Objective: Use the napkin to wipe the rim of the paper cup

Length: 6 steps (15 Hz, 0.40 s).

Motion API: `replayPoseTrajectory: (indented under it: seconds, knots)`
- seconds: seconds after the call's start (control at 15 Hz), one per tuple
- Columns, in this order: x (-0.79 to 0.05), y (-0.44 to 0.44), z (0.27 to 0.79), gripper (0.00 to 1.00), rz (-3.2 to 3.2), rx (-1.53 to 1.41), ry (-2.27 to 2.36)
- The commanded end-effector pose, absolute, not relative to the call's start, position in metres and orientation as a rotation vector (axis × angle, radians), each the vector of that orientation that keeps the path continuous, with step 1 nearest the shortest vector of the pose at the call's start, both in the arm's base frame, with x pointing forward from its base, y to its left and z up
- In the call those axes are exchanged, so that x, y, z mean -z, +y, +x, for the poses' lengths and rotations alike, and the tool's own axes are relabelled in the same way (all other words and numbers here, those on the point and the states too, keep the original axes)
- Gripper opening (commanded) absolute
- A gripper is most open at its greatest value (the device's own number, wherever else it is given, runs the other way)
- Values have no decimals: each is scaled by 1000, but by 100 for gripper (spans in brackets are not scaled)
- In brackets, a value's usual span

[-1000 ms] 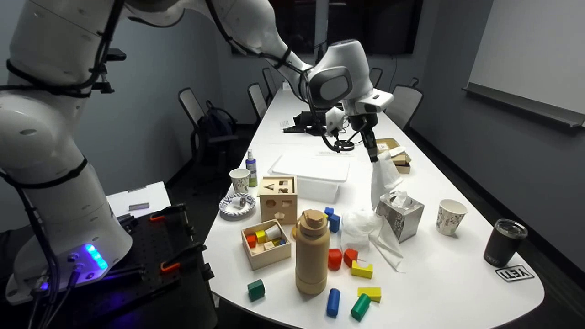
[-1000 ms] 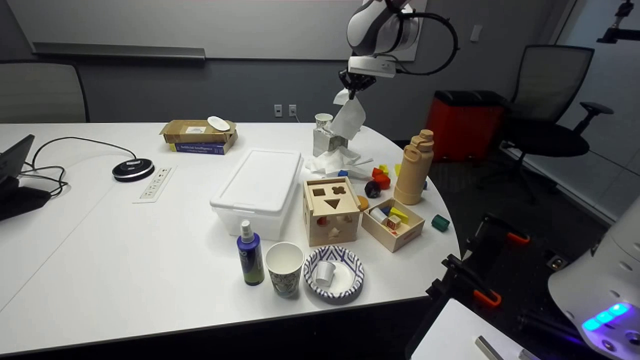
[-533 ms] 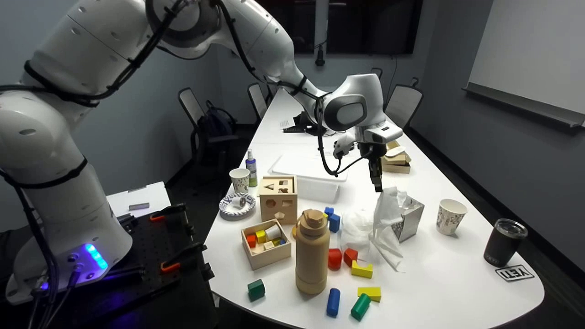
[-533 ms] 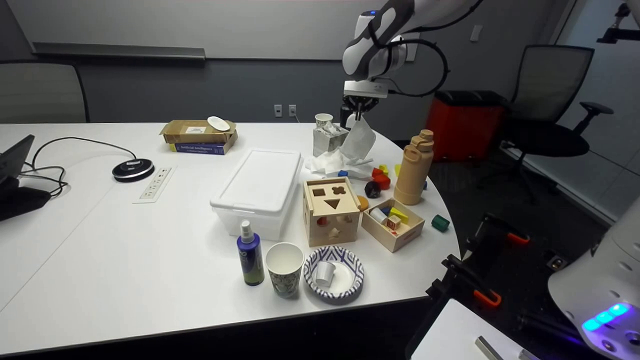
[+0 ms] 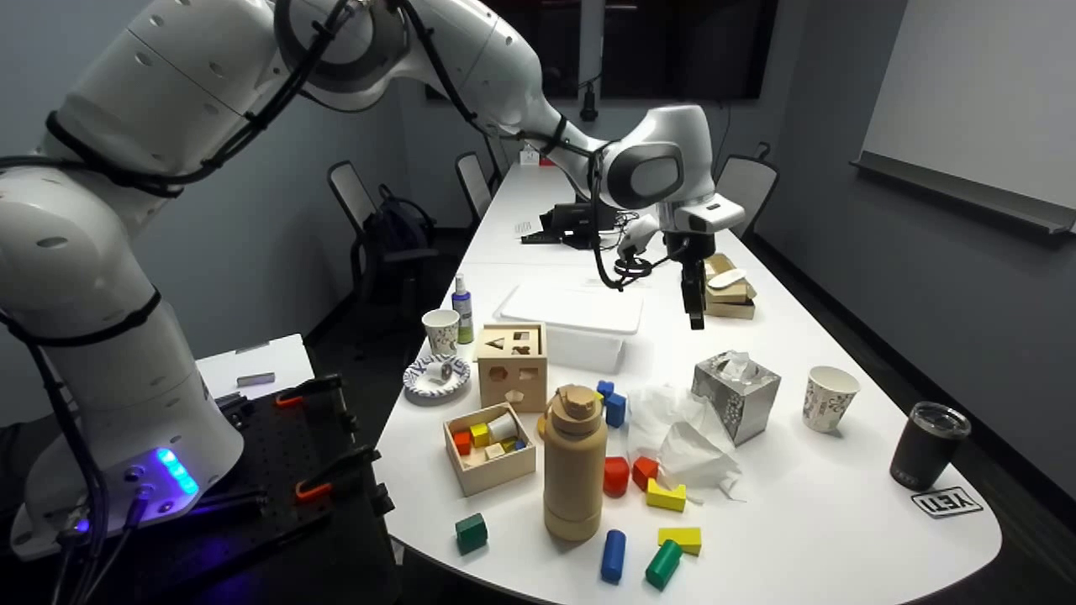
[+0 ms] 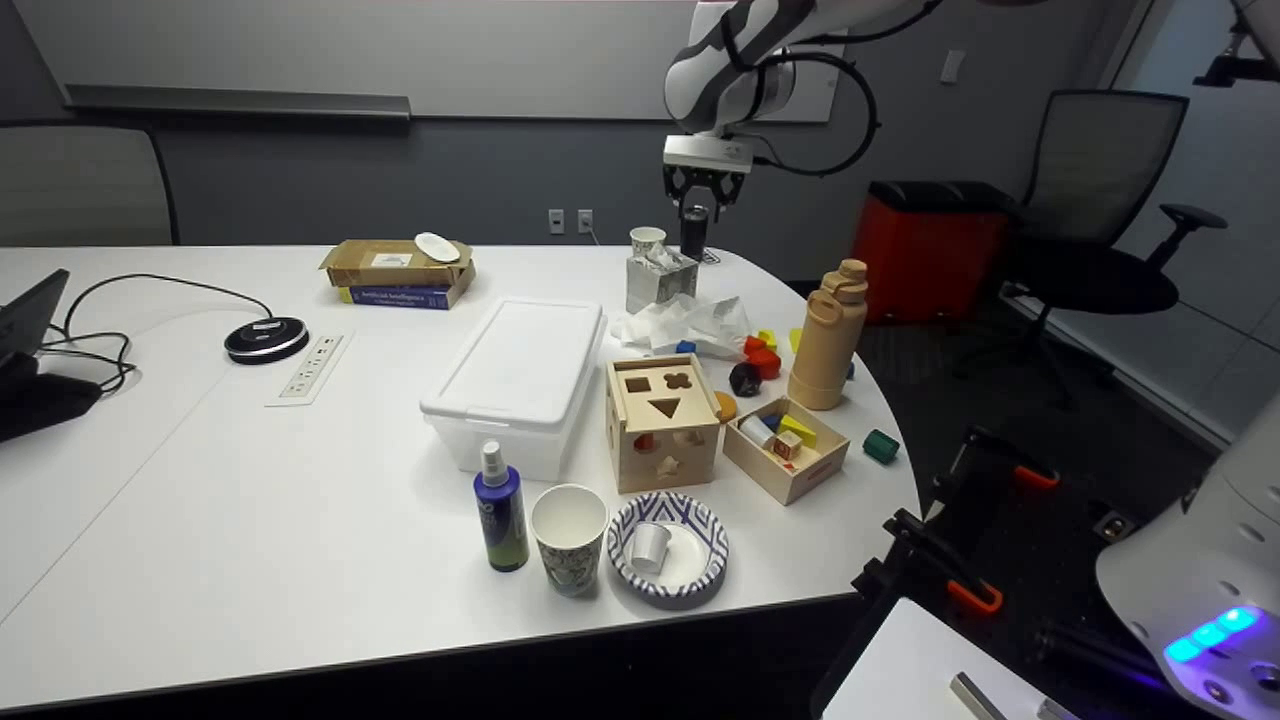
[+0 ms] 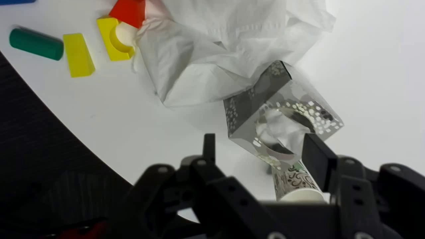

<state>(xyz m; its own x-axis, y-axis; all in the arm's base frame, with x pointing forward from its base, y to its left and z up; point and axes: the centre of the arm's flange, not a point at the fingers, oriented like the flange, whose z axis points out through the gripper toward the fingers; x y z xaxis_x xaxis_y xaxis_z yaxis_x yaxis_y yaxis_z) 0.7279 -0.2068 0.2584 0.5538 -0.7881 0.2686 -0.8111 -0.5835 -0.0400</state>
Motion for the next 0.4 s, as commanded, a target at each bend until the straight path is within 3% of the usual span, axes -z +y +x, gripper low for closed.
replayPoseTrajectory:
  seconds: [0.0,0.33]
  knots:
    - [-333,-187,696,99,2779,-384,-1347]
    - [-386,-171,670,100,2851,-405,-1244]
